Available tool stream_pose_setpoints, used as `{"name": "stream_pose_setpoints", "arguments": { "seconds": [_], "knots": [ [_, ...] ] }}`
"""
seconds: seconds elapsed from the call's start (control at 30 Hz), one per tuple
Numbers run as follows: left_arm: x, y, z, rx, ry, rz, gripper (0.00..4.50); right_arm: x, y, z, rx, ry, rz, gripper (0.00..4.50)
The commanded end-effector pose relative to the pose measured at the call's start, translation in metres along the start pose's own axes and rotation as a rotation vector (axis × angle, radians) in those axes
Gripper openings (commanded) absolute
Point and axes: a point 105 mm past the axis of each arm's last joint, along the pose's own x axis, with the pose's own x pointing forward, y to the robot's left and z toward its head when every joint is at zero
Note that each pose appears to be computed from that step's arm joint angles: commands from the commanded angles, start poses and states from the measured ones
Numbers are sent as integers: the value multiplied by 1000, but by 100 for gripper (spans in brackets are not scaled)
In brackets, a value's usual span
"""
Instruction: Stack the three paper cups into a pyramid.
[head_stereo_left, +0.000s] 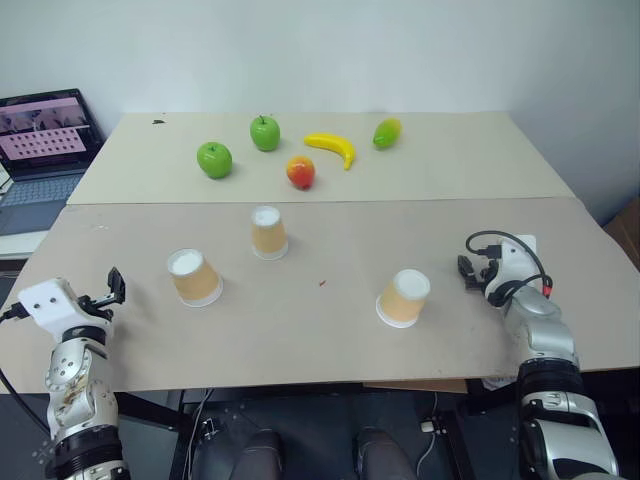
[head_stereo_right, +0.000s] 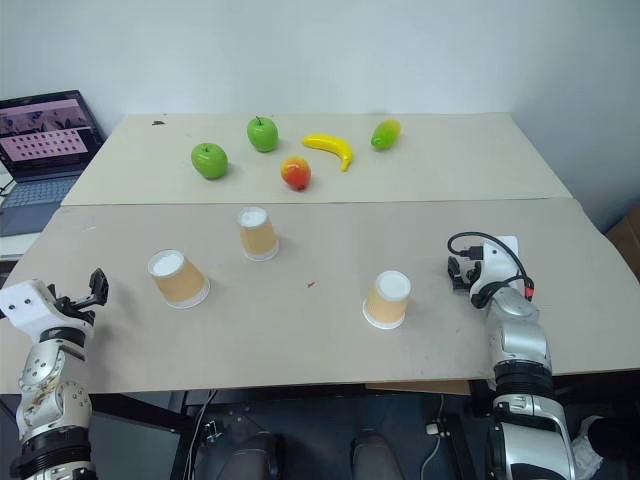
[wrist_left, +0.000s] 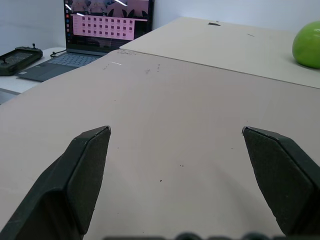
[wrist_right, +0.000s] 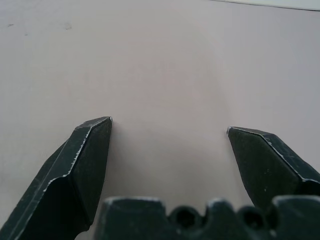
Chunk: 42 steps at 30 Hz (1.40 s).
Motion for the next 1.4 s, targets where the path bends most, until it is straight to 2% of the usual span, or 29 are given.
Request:
{"name": "stream_pose_setpoints", "arguments": {
  "seconds": [0.03, 0.13, 0.3, 0.47, 0.57, 0.63, 0.73, 0.87, 1.03, 1.23, 1.4],
  "knots": [
    [6, -8, 15, 18, -52, -46, 450, -2, -9, 13, -2, -50, -34, 428],
    [8, -21, 21, -30, -48, -137, 450, -1, -15, 35, -64, -101, -53, 428],
    [-6, -47, 53, -15, -64, -414, 450, -2, -14, 116, -44, -279, 26, 428],
    [-33, -68, 72, 42, -22, -645, 450, -19, 34, 171, -70, -370, 369, 428],
    [-52, -80, 74, 53, 38, -767, 450, -44, 80, 191, -84, -396, 662, 428],
    [-62, -85, 71, 68, 89, -830, 450, -74, 119, 194, -141, -393, 909, 428],
    [-64, -85, 69, 80, 128, -856, 450, -134, 170, 180, -247, -379, 1298, 428],
    [-59, -86, 66, 95, 152, -871, 450, -172, 196, 153, -393, -317, 1516, 428],
    [-53, -90, 57, 132, 187, -908, 450, -177, 201, 143, -447, -285, 1535, 428],
    [-45, -107, 41, 149, 229, -1002, 450, -177, 198, 140, -444, -274, 1502, 428],
    [-35, -120, 40, 165, 227, -1056, 450, -177, 195, 139, -435, -271, 1460, 428]
  ]
}}
